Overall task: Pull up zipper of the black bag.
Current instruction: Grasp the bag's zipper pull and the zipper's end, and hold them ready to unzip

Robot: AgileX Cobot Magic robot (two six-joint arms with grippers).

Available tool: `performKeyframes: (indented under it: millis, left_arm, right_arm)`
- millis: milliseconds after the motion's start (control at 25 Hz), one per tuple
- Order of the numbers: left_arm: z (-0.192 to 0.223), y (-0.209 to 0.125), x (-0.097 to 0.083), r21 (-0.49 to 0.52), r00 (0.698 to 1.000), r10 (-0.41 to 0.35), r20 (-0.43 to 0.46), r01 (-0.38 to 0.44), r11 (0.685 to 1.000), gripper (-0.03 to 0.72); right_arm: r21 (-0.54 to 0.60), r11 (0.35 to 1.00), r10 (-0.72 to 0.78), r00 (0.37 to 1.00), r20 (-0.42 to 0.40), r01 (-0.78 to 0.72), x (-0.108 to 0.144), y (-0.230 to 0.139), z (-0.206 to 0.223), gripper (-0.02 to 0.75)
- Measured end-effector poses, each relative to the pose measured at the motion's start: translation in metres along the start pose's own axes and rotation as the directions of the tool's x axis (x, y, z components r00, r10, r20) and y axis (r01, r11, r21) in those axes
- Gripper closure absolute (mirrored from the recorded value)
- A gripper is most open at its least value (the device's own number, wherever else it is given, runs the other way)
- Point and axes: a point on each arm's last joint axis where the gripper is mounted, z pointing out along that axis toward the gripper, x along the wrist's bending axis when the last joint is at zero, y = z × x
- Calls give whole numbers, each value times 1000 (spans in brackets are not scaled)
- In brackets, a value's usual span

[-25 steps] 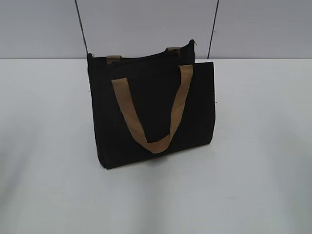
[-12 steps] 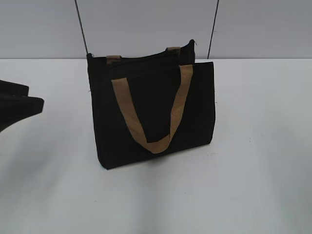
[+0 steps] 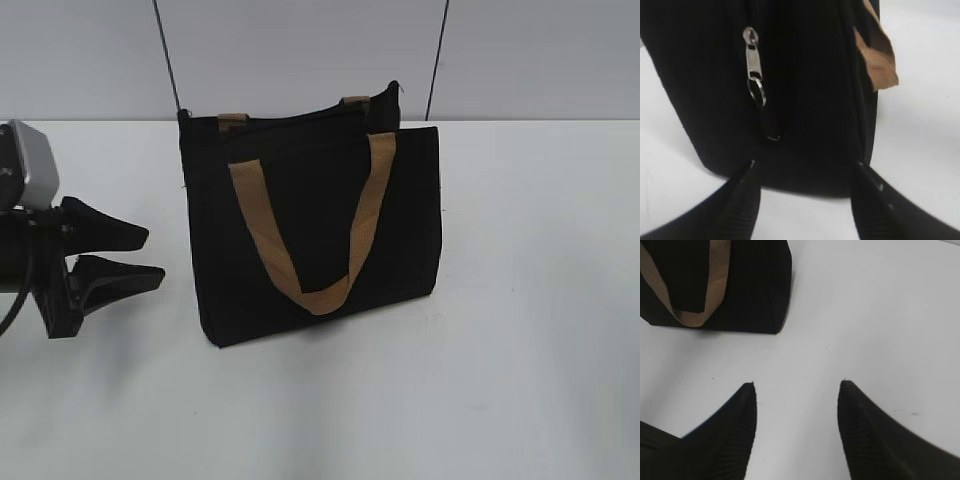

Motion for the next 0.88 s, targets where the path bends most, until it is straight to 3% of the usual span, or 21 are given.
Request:
performKeyframes:
  millis: [400,680,880]
  left_arm:
    - [50,2,31,-15,997,43,59,-42,999,253]
    - [77,2,29,-7,992,62,112,-61,998,253]
    - [85,3,34,25,992,86,98,-89,996,288]
  right_arm:
    - [0,1000,-3,1000,0,3,0,0,0,328]
    - [0,1000,-3,1000,0,3,0,0,0,328]
    - [-1,1000,-3,1000,0,3,0,0,0,328]
